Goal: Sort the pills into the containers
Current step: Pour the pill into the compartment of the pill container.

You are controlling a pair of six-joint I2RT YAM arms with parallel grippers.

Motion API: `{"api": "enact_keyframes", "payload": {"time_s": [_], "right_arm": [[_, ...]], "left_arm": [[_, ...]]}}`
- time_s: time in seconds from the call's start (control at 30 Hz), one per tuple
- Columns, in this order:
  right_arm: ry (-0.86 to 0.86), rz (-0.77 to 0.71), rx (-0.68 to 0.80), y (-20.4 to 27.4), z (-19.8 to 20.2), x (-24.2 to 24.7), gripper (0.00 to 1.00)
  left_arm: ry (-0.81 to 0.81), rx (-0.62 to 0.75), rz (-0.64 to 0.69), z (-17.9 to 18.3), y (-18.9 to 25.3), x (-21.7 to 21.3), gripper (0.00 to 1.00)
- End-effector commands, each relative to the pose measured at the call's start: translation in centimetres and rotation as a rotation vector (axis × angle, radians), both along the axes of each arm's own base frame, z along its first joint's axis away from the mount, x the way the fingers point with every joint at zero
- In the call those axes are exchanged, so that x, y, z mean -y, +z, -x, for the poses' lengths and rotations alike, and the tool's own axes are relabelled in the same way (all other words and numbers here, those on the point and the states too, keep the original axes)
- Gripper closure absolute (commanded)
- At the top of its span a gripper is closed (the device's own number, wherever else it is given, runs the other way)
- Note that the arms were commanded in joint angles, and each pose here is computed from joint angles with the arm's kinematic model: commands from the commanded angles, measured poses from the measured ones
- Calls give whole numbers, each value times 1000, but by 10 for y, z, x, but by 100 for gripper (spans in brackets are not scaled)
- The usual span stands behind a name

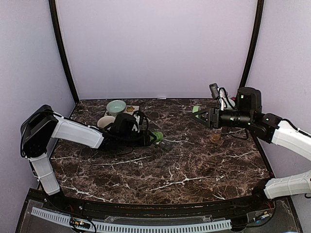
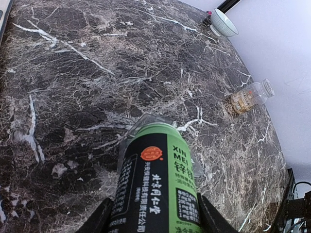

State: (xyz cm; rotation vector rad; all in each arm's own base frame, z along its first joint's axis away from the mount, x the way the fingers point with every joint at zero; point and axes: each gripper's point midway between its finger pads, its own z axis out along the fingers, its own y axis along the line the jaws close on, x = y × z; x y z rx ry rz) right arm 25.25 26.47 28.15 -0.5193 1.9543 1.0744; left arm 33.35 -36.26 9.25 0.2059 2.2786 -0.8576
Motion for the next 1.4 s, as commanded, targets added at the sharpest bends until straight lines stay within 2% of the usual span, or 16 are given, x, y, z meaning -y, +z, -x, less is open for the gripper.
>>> {"api": "enact_keyframes", "payload": {"time_s": [0.0,0.5,1.17,1.37], "right_arm": [[0,-30,22,8,1,2,74],[4,-23,16,8,3,2,74],[-2,-27,7,11,5,5,74],[11,-28,2,11,8,4,75]], "left_arm": [[-7,54,44,-1,26,5,100],[9,72,251,18,26,-3,100],[17,99,324,22,32,-9,100],[13,110,391,27,41,-11,100]]}}
